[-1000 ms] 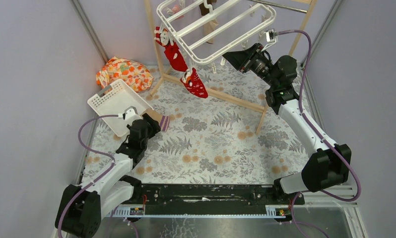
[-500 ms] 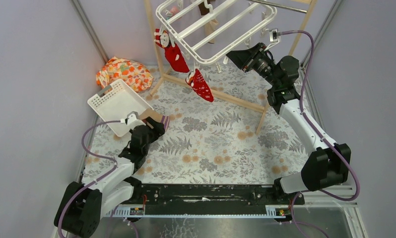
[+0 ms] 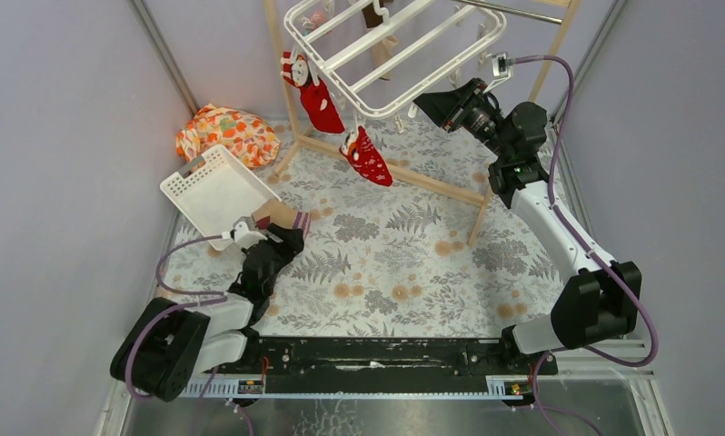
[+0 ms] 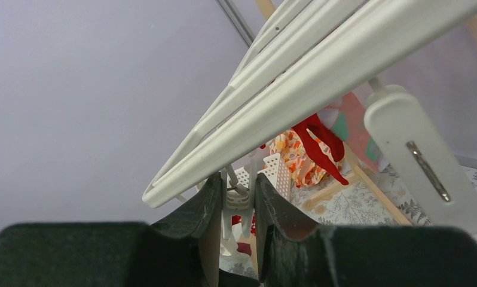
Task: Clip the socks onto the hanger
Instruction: Pick up the sock from the bin, then clamp the sock onto the hanger.
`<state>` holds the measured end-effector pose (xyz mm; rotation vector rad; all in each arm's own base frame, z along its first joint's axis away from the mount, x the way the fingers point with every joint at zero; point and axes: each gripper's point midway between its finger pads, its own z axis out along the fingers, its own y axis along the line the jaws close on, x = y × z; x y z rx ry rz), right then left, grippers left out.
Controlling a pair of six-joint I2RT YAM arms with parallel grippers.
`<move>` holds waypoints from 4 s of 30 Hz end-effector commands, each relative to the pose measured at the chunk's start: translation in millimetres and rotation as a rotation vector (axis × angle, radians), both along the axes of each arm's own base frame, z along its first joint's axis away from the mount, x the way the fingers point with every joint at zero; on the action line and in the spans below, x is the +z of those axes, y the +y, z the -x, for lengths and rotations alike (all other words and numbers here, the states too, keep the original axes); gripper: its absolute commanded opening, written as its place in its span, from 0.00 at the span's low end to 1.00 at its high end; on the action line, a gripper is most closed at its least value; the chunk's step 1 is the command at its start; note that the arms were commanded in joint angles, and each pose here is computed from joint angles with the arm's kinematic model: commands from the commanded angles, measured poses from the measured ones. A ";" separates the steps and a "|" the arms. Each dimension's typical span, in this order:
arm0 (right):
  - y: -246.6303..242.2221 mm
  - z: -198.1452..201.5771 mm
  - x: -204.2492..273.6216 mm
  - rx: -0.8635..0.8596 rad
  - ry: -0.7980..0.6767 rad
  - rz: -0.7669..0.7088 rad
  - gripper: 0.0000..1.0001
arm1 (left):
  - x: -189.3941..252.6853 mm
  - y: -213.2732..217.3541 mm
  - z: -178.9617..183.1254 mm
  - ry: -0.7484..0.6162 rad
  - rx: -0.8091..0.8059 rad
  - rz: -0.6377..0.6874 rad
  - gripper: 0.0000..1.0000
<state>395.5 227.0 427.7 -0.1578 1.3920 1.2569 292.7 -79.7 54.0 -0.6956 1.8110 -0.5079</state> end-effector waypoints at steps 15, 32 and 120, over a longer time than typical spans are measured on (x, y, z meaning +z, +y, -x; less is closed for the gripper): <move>-1.8 3.5 13.5 0.003 -0.046 0.032 0.00 | 35.1 -24.7 -45.8 -0.240 -0.043 0.072 0.77; -5.2 4.8 12.3 -0.014 -0.039 0.053 0.00 | 29.0 -50.9 -59.8 -0.281 -0.111 0.151 0.46; -0.8 70.9 38.1 0.404 0.039 -0.134 0.00 | 402.5 -216.2 31.5 -1.277 -1.051 0.358 0.00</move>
